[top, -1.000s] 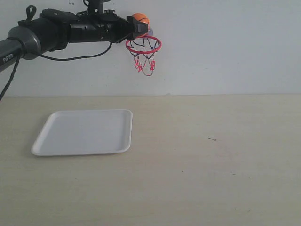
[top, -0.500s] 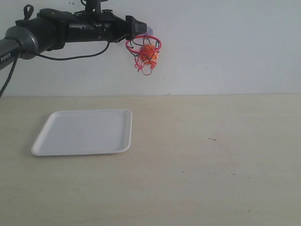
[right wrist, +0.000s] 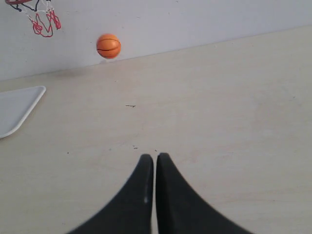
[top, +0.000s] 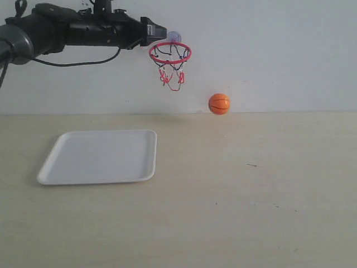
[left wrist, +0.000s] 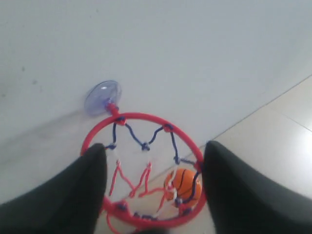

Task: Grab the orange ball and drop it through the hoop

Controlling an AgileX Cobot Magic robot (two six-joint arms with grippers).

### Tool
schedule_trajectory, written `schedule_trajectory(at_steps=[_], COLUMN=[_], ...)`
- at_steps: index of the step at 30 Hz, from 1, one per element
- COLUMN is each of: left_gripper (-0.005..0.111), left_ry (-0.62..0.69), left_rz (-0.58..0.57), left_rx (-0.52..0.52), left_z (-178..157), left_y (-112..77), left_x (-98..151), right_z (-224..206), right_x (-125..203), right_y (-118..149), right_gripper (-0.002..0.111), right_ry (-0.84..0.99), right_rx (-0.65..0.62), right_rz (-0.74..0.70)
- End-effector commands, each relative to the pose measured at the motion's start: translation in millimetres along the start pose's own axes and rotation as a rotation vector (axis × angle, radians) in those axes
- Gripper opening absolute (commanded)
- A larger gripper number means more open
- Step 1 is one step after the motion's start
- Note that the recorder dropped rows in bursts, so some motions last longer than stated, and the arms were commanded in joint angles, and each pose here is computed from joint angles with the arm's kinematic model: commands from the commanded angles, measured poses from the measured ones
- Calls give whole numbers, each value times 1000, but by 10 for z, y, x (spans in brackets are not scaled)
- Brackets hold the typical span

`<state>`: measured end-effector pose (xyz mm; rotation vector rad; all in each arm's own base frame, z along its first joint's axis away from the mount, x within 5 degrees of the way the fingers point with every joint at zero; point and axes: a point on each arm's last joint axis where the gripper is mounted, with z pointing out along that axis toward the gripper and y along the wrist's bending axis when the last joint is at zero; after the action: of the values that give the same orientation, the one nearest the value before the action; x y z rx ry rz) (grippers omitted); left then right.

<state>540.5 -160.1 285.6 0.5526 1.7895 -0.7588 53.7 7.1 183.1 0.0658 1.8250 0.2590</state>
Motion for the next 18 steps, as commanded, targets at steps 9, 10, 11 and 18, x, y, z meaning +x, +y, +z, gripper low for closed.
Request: schedule_trajectory(at_steps=[9,10,11,18], left_gripper=[4,4,4,4], left_ry=[426,435,448,554], left_rz=[-233,-244,-261,-345], left_rx=[75,56,36,-46], left_z=[-737,-758,-770,-939], left_y=[383,416,423,337], left_x=[133,142,145,223], right_z=[-4,-4,-4,-4], right_x=[-10,-10,-10,-11], right_y=[0,0,0,0], right_gripper=[1,1,1,1], right_ry=[-14,-14,-14,-15], right_rx=[0,0,0,-1], right_rz=[-11,-11,-11,-11])
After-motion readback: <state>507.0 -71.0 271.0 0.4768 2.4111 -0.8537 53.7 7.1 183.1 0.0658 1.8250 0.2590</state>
